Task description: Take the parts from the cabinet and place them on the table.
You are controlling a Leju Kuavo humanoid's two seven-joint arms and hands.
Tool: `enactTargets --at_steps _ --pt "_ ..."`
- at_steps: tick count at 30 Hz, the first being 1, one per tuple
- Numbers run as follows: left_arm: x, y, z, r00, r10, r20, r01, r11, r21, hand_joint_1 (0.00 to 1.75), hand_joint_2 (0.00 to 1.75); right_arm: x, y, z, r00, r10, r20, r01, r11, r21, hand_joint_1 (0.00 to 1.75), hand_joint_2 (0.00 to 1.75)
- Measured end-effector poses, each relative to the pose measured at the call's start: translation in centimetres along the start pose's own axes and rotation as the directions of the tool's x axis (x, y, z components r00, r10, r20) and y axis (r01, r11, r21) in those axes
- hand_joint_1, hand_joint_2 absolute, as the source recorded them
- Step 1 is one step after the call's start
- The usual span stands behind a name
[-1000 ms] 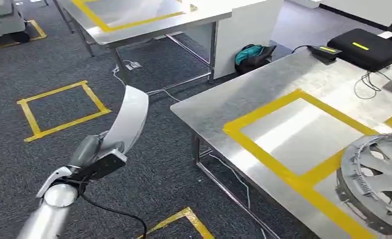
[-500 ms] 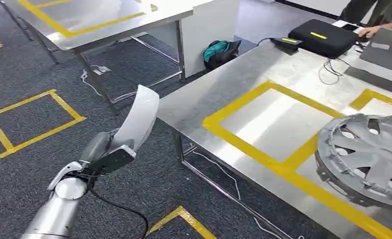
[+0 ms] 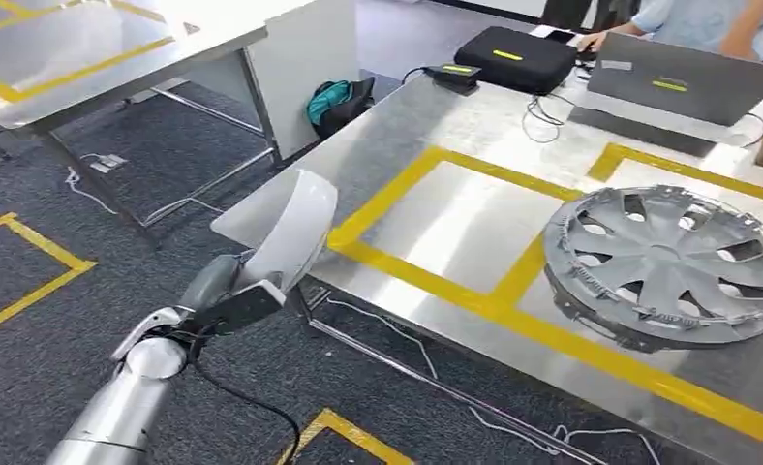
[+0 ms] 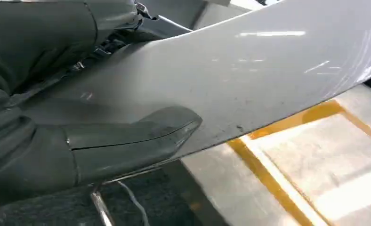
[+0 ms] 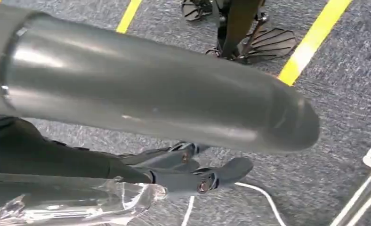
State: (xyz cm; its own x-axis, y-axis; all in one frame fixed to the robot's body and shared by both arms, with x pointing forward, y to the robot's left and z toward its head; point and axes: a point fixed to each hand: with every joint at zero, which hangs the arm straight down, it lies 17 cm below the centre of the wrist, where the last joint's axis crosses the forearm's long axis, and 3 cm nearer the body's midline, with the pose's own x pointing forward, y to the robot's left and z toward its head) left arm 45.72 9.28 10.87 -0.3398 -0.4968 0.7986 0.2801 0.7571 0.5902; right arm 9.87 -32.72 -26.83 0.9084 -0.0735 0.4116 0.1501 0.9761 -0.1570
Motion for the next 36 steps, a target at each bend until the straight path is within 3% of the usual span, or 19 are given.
enactTargets --at_steps 19,30,36 --pt "2.2 -2.3 -2.0 0.999 -0.008 0.038 0.011 0.997 -0.07 1.75 1.75 -0.3 0.2 0.1 1.0 0.008 -0.005 -0.008 1.0 0.015 0.0 0.0" --pt "2.0 -3.0 -3.3 0.998 -0.059 0.03 0.062 0.992 -0.109 1.75 1.75 0.1 0.4 0.1 1.0 0.0 0.009 0.0 0.999 0.038 0.0 0.0" --pt "2.0 -2.2 -4.5 0.993 -0.116 -0.008 0.115 0.991 -0.067 1.75 1.75 0.1 0.6 0.2 1.0 -0.007 0.022 0.005 0.999 0.053 0.0 0.0"
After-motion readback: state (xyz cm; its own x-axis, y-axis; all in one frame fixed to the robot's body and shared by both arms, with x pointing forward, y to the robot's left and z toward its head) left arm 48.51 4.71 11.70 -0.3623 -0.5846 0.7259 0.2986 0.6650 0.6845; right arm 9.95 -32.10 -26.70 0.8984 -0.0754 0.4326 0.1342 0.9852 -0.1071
